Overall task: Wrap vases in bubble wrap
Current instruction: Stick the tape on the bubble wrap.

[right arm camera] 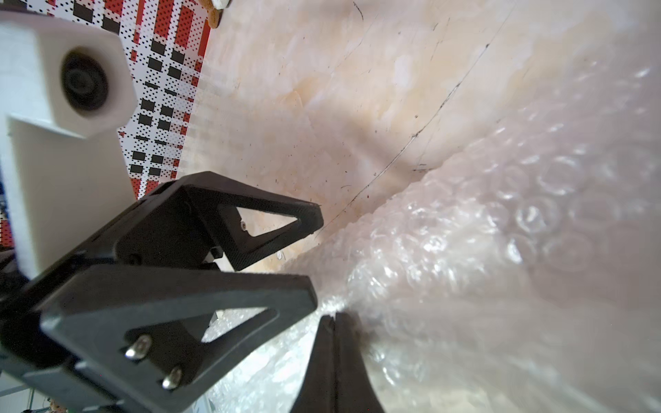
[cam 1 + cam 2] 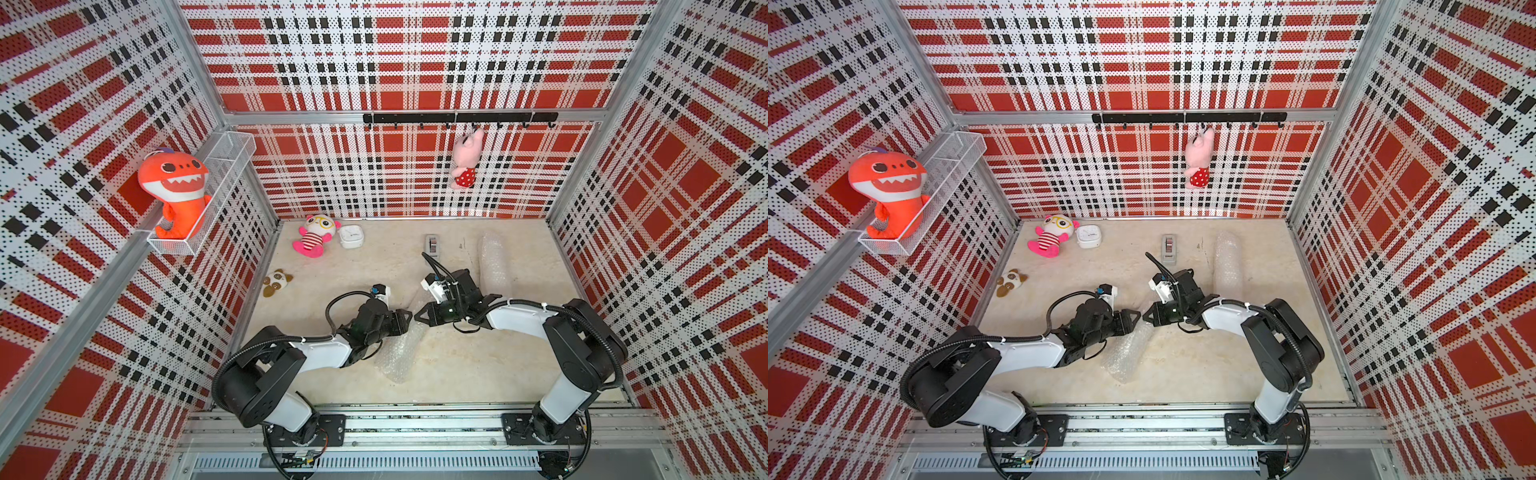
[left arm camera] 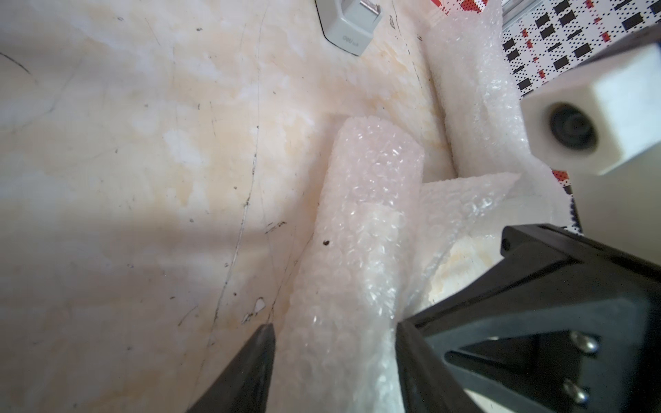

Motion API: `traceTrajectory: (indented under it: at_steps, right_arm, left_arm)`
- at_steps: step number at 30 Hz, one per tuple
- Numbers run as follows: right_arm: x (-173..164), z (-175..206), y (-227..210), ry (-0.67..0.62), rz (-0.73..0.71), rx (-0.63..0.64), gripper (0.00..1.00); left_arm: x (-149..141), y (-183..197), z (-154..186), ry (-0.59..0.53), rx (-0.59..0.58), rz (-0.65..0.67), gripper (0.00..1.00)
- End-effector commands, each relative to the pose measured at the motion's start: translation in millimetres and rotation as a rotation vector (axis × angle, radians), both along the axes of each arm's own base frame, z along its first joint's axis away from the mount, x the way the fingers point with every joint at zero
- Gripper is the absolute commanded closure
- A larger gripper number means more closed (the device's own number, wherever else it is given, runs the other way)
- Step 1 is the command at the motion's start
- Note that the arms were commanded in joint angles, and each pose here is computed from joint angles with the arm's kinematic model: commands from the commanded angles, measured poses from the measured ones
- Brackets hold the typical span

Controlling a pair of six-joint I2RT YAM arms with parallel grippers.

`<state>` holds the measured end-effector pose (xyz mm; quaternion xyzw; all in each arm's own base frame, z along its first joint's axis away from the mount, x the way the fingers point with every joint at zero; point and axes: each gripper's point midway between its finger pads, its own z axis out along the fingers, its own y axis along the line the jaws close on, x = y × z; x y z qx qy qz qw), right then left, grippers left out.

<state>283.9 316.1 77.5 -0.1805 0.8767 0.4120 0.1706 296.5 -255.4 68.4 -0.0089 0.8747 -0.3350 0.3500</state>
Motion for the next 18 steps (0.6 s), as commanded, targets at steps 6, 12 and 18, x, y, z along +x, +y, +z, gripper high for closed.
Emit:
traceTrajectory:
  at_steps: [6, 12, 18]
  right_arm:
    - [-9.7, -27.0, -12.9, 0.042, -0.006, -0.098, 1.00]
    - [-7.5, -28.0, -14.9, 0.025, -0.013, -0.110, 1.00]
    - [-4.6, -40.7, -22.3, 0.014, -0.014, -0.181, 1.00]
  left_arm:
    - [-3.7, -13.1, -16.3, 0.021, -0.004, -0.043, 0.48]
    - [-18.0, 2.9, -39.0, 0.072, 0.052, -0.017, 0.56]
    - [-30.2, 8.8, -53.1, 0.102, 0.089, -0.024, 0.62]
